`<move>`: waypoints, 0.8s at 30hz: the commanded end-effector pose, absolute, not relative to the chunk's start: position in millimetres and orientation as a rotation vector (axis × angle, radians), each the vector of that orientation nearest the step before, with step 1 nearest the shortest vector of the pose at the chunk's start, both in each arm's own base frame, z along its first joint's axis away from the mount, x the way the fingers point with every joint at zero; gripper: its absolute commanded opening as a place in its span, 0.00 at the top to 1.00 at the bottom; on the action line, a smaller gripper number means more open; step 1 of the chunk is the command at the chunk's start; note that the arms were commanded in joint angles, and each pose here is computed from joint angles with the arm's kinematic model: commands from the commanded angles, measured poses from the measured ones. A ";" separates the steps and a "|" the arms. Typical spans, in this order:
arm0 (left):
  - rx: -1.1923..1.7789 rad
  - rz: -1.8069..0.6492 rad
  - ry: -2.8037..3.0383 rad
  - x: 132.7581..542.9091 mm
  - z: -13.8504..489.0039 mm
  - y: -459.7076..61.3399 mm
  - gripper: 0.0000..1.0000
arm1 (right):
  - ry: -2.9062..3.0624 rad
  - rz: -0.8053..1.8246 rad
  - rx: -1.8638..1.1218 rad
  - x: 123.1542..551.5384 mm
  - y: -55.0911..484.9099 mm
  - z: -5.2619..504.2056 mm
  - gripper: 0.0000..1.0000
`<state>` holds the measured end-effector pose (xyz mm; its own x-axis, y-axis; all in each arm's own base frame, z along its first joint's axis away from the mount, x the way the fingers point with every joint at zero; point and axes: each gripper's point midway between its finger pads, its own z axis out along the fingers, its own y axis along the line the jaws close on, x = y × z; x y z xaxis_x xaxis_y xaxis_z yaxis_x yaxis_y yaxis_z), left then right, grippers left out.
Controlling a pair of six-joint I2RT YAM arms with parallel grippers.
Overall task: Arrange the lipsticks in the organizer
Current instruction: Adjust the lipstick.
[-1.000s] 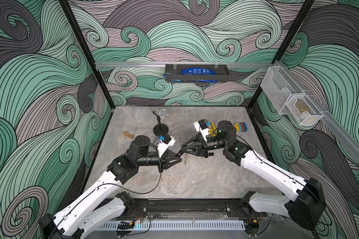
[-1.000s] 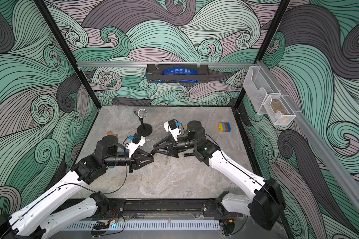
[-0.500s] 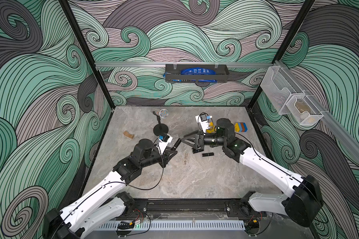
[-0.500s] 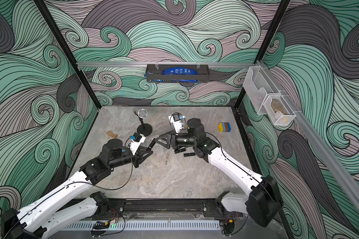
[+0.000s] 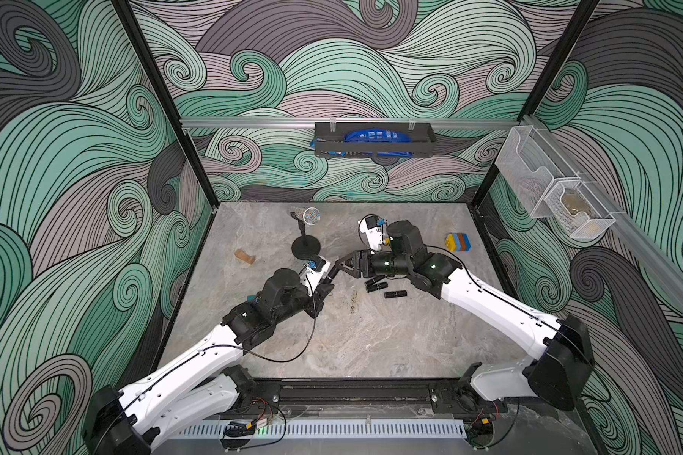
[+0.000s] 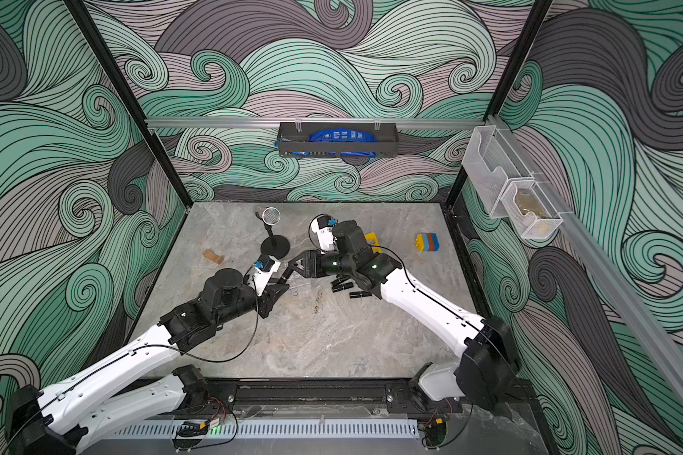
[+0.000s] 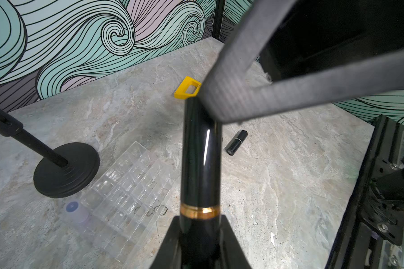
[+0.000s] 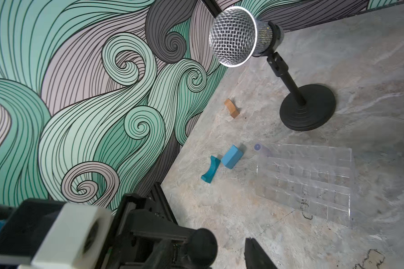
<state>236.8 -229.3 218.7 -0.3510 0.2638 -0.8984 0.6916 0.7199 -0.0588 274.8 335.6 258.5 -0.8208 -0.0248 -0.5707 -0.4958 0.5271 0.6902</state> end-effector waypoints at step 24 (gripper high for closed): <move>0.714 -0.524 1.909 241.4 224.7 -232.4 0.92 | 2.308 1.584 -0.375 268.9 355.1 251.5 0.81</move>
